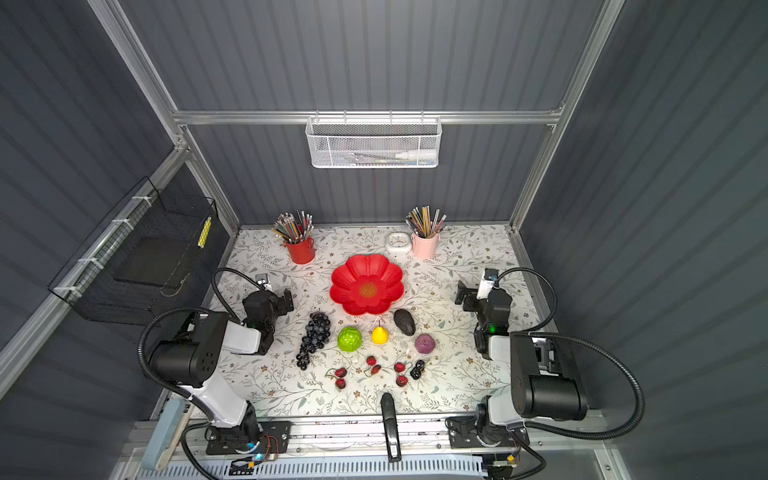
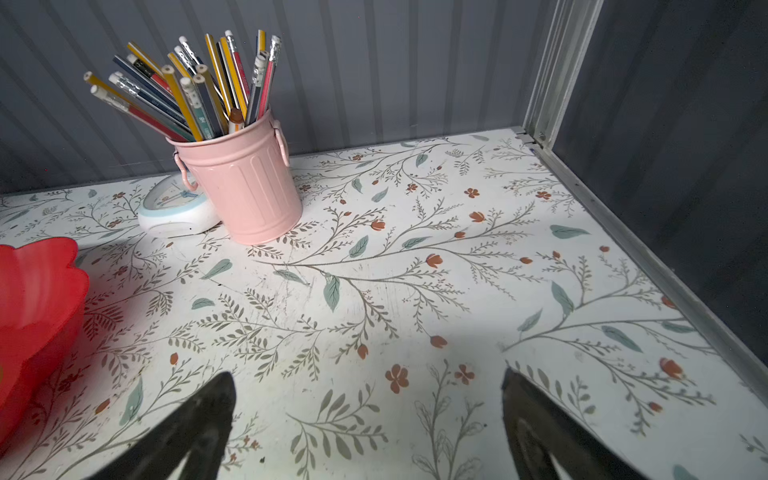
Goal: Place and organize the fake fruits in the fruit bowl
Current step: 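Move the right gripper toward the black avocado while the left arm rises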
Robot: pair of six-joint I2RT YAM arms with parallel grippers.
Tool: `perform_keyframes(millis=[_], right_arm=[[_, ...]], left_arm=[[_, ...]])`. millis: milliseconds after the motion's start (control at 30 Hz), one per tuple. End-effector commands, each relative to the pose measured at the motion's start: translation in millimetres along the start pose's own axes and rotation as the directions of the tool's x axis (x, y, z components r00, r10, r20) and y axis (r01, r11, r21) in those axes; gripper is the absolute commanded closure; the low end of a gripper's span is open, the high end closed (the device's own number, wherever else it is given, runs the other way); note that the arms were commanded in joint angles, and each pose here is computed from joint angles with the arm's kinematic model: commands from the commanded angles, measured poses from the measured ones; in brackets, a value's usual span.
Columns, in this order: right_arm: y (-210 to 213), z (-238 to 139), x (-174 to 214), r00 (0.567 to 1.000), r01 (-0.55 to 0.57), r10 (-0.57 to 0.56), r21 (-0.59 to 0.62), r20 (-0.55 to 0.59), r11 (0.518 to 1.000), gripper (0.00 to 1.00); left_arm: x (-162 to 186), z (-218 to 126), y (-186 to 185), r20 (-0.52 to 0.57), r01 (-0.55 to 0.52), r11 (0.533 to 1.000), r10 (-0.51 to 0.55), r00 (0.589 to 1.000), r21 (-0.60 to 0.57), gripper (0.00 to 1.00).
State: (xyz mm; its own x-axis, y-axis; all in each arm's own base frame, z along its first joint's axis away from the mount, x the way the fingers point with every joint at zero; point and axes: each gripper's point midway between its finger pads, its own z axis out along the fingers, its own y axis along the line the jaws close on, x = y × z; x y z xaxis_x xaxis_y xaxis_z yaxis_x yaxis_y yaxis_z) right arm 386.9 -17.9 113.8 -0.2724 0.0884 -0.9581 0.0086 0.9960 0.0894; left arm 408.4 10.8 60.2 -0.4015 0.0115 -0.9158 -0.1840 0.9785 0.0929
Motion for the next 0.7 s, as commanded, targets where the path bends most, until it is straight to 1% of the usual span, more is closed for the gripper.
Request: perform_keyframes(millis=[0, 667], right_arm=[[0.6, -1.9, -5.6, 1.000, 0.006, -0.006, -0.004, 0.027, 1.000, 0.01], [0.2, -1.3, -4.7, 1.000, 0.005, -0.005, -0.004, 0.023, 1.000, 0.01]], left_arm=[[-10.6, 2.3, 1.3, 0.031, -0.009, 1.000, 0.009, 0.999, -0.004, 0.00], [-10.1, 2.6, 0.4, 0.028, -0.008, 1.000, 0.008, 1.000, 0.001, 0.00]])
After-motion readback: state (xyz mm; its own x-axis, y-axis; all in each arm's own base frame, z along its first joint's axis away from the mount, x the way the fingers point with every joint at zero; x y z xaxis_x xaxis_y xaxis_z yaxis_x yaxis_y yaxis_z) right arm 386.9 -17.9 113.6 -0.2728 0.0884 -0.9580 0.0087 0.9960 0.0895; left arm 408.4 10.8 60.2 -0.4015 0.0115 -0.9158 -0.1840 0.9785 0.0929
